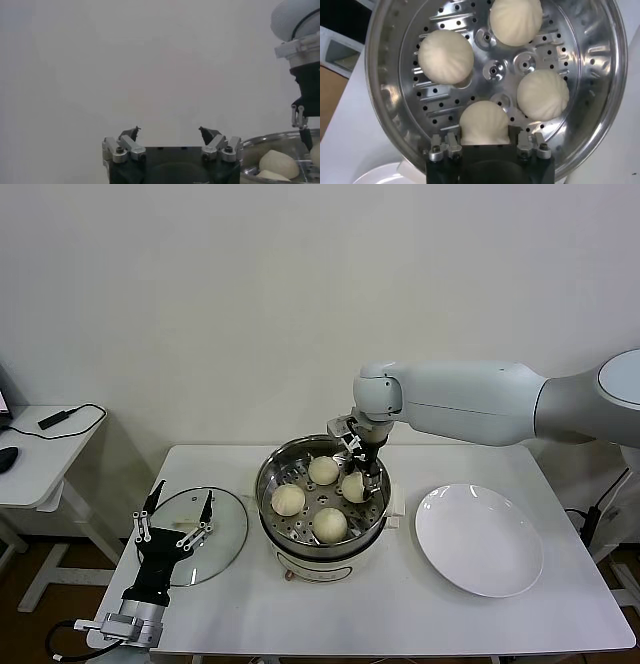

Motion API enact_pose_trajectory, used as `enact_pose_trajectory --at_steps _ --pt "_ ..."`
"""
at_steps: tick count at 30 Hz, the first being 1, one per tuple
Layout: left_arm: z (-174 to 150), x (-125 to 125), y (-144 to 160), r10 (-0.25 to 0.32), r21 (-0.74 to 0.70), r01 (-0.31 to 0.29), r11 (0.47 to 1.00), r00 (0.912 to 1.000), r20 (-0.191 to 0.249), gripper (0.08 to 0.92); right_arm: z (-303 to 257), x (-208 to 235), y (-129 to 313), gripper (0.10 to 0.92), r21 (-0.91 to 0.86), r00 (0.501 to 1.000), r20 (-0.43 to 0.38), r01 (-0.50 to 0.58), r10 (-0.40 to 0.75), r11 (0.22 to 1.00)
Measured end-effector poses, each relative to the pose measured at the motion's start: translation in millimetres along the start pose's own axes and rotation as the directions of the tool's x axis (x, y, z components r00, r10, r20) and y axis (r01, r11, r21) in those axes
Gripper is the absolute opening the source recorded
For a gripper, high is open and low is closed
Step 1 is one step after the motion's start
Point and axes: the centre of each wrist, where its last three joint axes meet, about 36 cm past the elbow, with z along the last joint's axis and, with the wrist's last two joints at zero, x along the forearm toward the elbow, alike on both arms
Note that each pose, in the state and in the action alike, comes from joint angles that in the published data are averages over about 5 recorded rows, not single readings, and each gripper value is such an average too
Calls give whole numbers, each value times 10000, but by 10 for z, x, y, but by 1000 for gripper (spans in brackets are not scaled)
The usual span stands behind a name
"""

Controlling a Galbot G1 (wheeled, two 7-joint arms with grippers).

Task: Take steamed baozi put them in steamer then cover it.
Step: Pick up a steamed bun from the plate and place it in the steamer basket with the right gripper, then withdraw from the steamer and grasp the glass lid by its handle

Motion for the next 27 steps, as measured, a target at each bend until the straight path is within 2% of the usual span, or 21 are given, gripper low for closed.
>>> enact_pose_trajectory --at_steps 3,11,19,23,25,27 --pt "-6 4 4 15 -20 -15 10000 10000 5 823 1 -17 14 811 5 10000 27 -26 26 10000" --pt "-18 -24 -16 91 -21 -91 10000 9999 75 823 -4 44 53 823 -4 9989 337 -322 322 9995" --pt "-44 -81 -47 230 -237 -227 9995 9996 159 823 98 261 144 823 -376 9811 1453 -1239 1281 9916" --pt "-30 -120 -49 316 -556 -305 9980 9993 193 823 215 313 265 823 -912 9332 2518 -2406 2562 9663" --pt "-13 -138 -50 368 -797 -350 9962 9991 222 823 284 297 351 823 -1362 8864 3040 -3223 3492 9368" --pt "10 -157 -53 425 -1100 -393 9932 9987 265 823 358 258 446 823 -1980 8165 3492 -4153 4598 8879"
